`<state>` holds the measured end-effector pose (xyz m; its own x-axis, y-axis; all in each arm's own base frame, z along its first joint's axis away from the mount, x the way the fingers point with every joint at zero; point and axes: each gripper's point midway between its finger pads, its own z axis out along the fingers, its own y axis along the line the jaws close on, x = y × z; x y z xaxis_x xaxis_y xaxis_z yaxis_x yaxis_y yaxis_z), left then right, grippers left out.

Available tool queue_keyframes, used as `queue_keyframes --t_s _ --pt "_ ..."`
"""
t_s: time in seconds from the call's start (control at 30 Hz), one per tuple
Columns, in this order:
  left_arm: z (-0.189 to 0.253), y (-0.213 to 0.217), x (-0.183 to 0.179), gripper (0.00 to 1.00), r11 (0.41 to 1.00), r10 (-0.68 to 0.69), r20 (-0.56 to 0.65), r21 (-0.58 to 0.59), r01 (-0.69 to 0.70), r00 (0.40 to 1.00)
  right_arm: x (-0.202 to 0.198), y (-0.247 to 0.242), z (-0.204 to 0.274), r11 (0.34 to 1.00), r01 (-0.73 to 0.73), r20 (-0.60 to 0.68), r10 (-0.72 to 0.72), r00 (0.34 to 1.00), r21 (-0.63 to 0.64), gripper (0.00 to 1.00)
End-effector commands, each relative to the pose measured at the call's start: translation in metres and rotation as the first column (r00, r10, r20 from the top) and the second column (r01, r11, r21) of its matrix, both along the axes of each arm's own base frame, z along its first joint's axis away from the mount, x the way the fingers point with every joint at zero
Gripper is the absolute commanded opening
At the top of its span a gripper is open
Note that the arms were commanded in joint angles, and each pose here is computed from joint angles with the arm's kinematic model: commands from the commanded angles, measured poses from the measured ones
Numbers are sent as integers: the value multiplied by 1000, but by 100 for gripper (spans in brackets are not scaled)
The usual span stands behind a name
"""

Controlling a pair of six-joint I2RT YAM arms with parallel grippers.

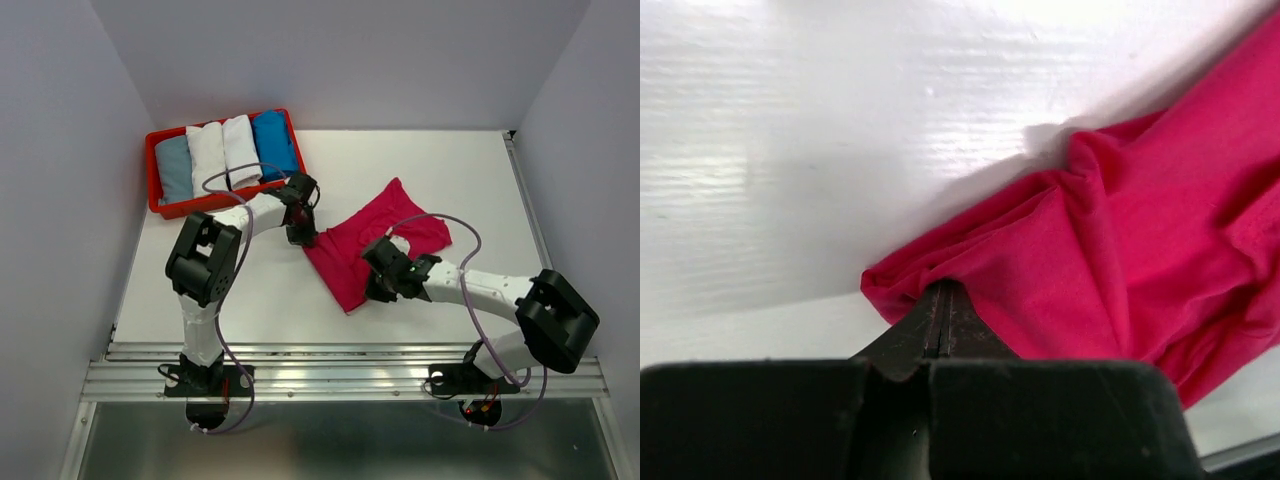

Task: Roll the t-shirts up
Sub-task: Roll the T-shirt to the center of the board.

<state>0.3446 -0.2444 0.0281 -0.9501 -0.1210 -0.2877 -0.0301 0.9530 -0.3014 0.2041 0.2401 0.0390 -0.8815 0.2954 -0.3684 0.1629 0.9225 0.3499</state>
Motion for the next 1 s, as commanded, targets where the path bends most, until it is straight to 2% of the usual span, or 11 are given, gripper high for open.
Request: queue_keyframes --t_s 0.0,0.07,0.17,0.3,0.43,0.47,0.57,0.6,0.67,0.7,0.97 --pt "31 32 23 0 995 29 99 95 -39 995 24 -15 37 995 39 134 -26 991 -94 1" --pt "53 44 32 0 992 50 161 111 -68 986 35 -10 55 995 8 181 11 983 -103 4" --pt "99 67 39 0 991 89 239 80 -111 967 41 -11 67 971 -98 198 143 970 -218 9" --pt "125 85 36 0 990 127 285 24 -139 950 40 3 77 920 -205 220 288 932 -335 18" --pt "126 91 22 2 991 137 260 -42 -131 956 38 23 83 869 -284 235 399 886 -406 27" --pt "127 92 19 3 990 142 264 -50 -133 954 33 30 79 835 -327 223 455 862 -442 32" --pt "117 94 10 5 988 153 238 -68 -141 959 30 43 79 793 -359 220 513 830 -493 43" --pt "112 96 4 6 987 156 224 -73 -143 962 26 45 72 756 -378 197 547 814 -534 45" --pt "108 96 1 9 985 162 213 -91 -146 964 24 53 71 729 -392 192 576 795 -562 51" --pt "105 98 -3 13 983 171 203 -96 -154 964 23 54 71 710 -392 188 589 786 -585 53" --pt "100 110 -11 14 977 205 189 -105 -188 960 9 77 46 627 -467 136 675 725 -623 59"
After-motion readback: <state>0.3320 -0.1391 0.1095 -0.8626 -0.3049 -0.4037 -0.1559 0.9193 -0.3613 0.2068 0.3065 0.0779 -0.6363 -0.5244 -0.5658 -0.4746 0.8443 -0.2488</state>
